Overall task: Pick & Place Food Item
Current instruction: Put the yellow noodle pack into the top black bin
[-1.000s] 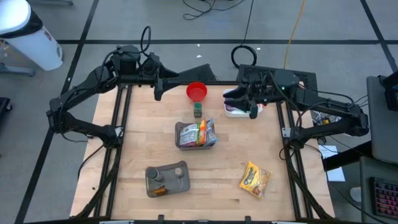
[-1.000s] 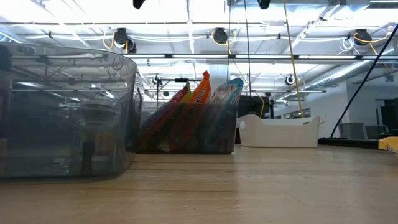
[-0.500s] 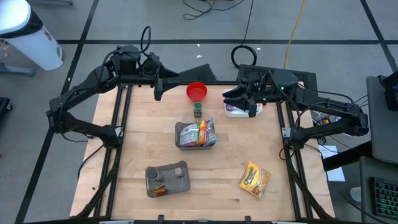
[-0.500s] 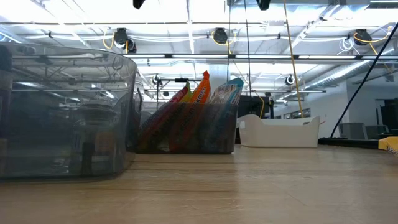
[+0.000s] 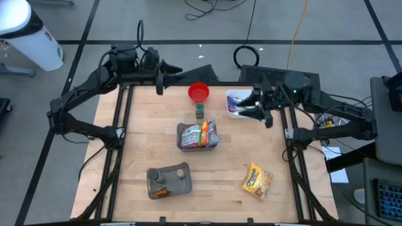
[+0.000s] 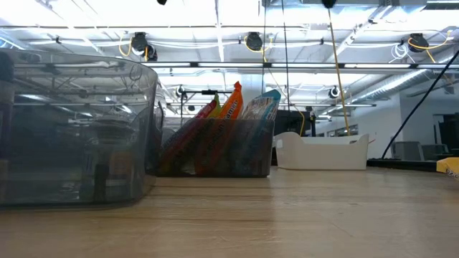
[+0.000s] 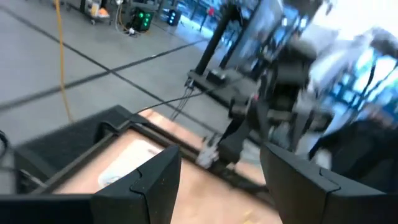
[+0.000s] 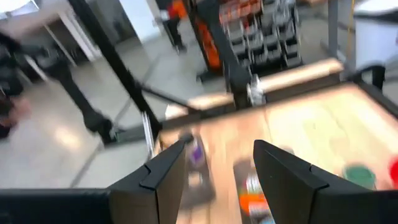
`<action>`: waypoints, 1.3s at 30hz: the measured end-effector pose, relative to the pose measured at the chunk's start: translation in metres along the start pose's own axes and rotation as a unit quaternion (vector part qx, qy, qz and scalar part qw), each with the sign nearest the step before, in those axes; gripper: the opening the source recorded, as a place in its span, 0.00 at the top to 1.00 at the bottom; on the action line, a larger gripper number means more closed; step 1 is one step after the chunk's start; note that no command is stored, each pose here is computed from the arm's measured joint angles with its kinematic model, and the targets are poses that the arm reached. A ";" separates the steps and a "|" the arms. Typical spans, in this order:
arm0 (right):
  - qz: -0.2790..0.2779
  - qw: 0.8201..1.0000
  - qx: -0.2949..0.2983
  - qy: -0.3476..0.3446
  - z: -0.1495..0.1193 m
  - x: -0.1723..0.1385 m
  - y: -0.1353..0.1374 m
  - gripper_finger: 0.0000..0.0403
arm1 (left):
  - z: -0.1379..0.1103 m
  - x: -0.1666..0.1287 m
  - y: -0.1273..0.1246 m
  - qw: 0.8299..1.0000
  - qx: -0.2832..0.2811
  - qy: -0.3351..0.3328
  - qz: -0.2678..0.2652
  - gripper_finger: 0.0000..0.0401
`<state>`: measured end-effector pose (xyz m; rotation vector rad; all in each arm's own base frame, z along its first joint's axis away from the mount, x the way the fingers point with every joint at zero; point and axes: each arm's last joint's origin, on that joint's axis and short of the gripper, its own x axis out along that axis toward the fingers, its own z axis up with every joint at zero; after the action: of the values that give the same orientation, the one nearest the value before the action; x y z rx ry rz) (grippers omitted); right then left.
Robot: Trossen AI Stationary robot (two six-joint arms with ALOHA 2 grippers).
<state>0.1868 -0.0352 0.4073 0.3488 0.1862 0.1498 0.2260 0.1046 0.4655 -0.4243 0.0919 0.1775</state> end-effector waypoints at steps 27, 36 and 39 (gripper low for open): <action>-0.056 0.920 -0.168 0.349 -0.042 0.027 0.073 0.55 | -0.029 0.038 -0.062 0.987 -0.079 0.048 -0.133 0.43; -0.060 0.923 -0.187 0.331 -0.042 0.031 0.070 0.55 | -0.051 0.067 -0.071 0.980 -0.105 0.094 -0.140 0.43; -0.060 0.925 -0.180 0.329 -0.042 0.030 0.070 0.55 | -0.059 0.080 -0.073 0.978 -0.108 0.105 -0.142 0.43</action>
<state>0.1997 0.0491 0.3890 -0.0955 0.8342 0.1719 0.3152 0.0268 0.4308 -0.6675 0.2182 -0.1419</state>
